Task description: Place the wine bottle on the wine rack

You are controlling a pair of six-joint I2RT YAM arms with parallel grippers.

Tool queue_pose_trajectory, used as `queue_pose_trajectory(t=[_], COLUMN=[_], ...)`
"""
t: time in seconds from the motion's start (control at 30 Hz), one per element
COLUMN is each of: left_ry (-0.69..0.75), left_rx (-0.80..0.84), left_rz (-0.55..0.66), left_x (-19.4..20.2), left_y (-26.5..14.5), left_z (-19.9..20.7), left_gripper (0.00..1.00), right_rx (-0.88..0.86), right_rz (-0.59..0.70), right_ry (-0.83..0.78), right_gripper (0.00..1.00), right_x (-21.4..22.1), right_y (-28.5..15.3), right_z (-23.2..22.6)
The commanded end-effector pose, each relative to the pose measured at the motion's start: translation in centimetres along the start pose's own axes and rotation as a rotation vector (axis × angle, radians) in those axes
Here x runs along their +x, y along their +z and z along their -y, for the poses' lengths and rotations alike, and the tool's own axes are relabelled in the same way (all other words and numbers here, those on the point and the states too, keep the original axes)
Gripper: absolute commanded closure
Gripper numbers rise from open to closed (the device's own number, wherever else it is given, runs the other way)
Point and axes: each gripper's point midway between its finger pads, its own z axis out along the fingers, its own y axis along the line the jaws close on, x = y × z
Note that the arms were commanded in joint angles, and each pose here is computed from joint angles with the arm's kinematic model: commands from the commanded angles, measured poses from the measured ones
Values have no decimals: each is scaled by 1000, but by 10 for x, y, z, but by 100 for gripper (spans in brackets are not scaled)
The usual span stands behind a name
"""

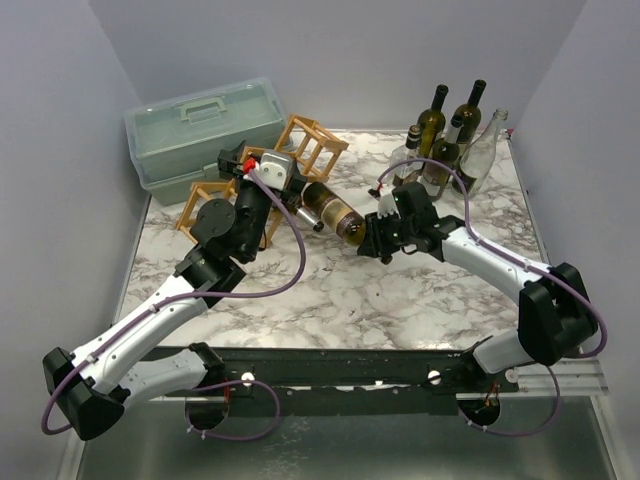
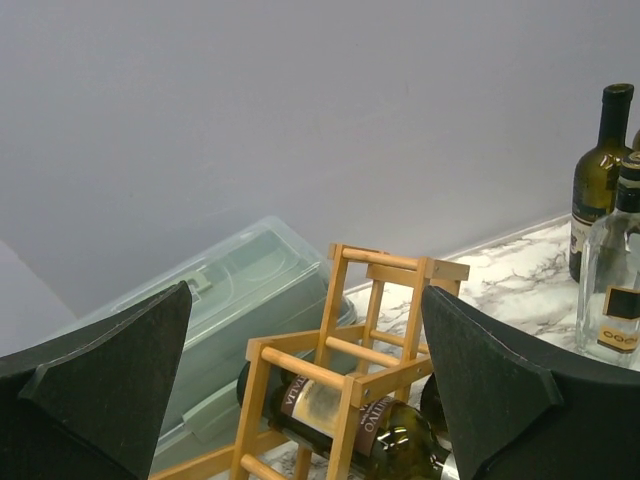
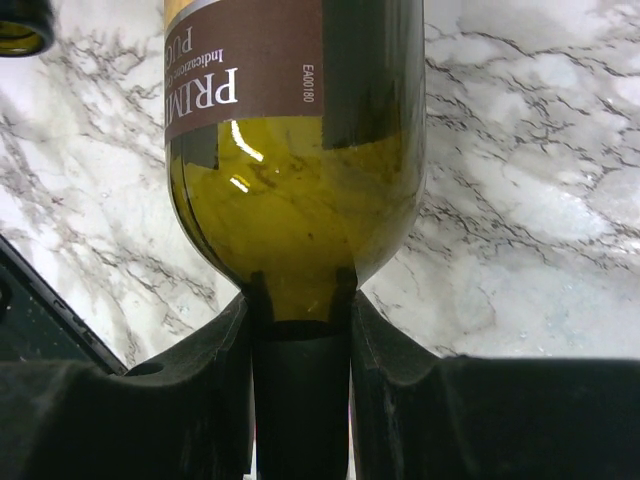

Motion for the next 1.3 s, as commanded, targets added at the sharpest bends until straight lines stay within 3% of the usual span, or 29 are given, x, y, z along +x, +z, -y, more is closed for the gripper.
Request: queue_pose_trajectory(t=[0.0,0.37,1.27], left_ry=[-17,-19,-11], left_rx=[-36,-31,-36], left_rz=[41,42,47], left_x=[-11,-6,2], left_y=[-4,-3,-3], left_z=[-11,-7,-4], left_gripper=[2,1,2], right_rx=[-140,-218,-298], right_rz=[170,187,239], right_ry=[-66,-61,-200], right_gripper=[99,99,100], right_x=[-48,-44,-105], right_y=[0,11,70], right_z=[-27,-37,-38])
